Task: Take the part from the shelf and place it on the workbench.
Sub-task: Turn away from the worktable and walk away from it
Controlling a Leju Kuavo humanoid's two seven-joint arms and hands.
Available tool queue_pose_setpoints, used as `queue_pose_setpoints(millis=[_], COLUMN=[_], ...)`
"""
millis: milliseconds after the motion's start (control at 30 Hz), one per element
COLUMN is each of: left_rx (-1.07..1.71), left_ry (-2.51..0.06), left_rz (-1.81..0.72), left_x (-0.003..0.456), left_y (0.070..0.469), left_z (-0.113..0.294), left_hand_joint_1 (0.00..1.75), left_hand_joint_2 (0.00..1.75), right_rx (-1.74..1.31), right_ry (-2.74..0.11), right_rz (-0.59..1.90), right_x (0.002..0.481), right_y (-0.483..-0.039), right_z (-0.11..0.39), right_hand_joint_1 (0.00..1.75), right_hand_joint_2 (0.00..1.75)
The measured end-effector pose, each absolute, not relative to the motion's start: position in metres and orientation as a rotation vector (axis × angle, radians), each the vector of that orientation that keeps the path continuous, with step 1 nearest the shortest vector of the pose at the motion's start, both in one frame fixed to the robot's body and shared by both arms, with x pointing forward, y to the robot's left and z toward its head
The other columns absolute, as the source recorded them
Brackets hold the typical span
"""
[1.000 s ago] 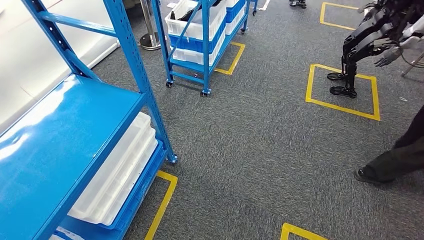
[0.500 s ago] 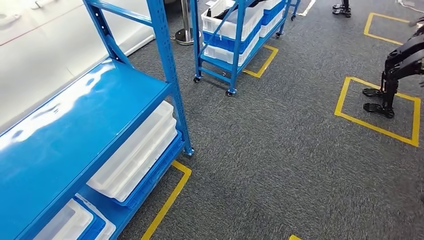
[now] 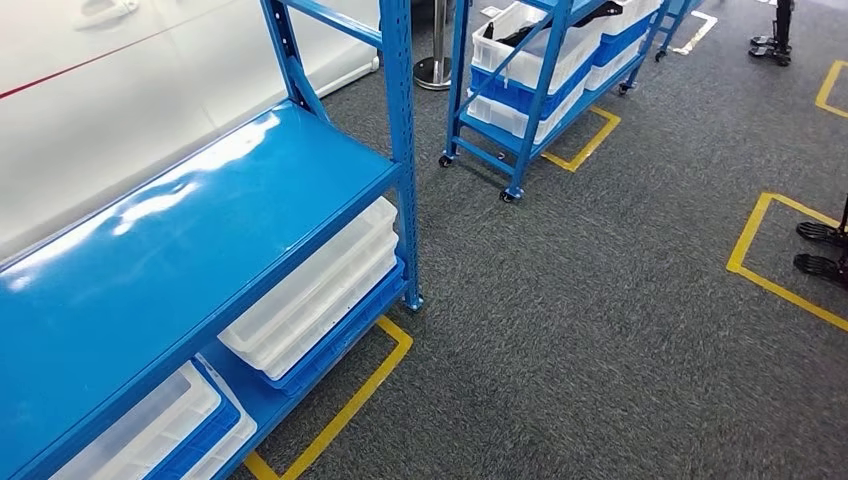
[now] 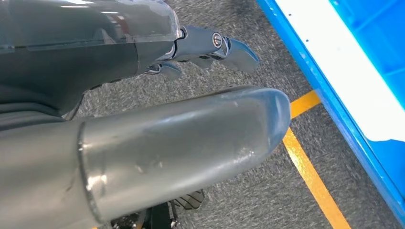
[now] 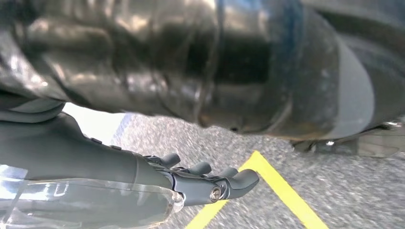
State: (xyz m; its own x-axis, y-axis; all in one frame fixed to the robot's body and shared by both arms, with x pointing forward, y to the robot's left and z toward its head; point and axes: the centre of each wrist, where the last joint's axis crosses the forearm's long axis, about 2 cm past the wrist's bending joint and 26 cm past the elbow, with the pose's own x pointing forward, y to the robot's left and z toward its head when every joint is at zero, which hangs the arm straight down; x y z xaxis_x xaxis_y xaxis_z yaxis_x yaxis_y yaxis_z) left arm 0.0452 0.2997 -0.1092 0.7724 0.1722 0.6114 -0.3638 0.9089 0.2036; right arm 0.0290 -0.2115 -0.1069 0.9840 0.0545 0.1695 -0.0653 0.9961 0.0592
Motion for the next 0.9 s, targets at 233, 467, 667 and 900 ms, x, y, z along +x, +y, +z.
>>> queue_pose_setpoints(millis=[233, 467, 667, 900], left_rx=[0.326, 0.325, 0.33, 0.318], left_ry=[-0.623, -0.621, -0.612, -0.611], left_rz=[0.287, 0.263, 0.247, 0.222], left_x=[0.043, 0.042, 0.039, 0.041], left_y=[0.303, 0.306, 0.312, 0.311], left_z=[-0.109, -0.109, -0.11, -0.109], left_hand_joint_1=[0.0, 0.0, 0.0, 0.0], left_hand_joint_2=[0.0, 0.0, 0.0, 0.0], right_rx=[0.065, 0.068, 0.078, 0.081], right_ry=[-0.168, -0.168, -0.179, -0.174], right_rz=[0.061, 0.065, 0.075, 0.079], right_x=[0.029, 0.029, 0.033, 0.03], right_y=[-0.211, -0.211, -0.21, -0.211], right_z=[-0.107, -0.107, -0.106, -0.107], right_hand_joint_1=[0.0, 0.0, 0.0, 0.0], right_hand_joint_2=[0.0, 0.0, 0.0, 0.0])
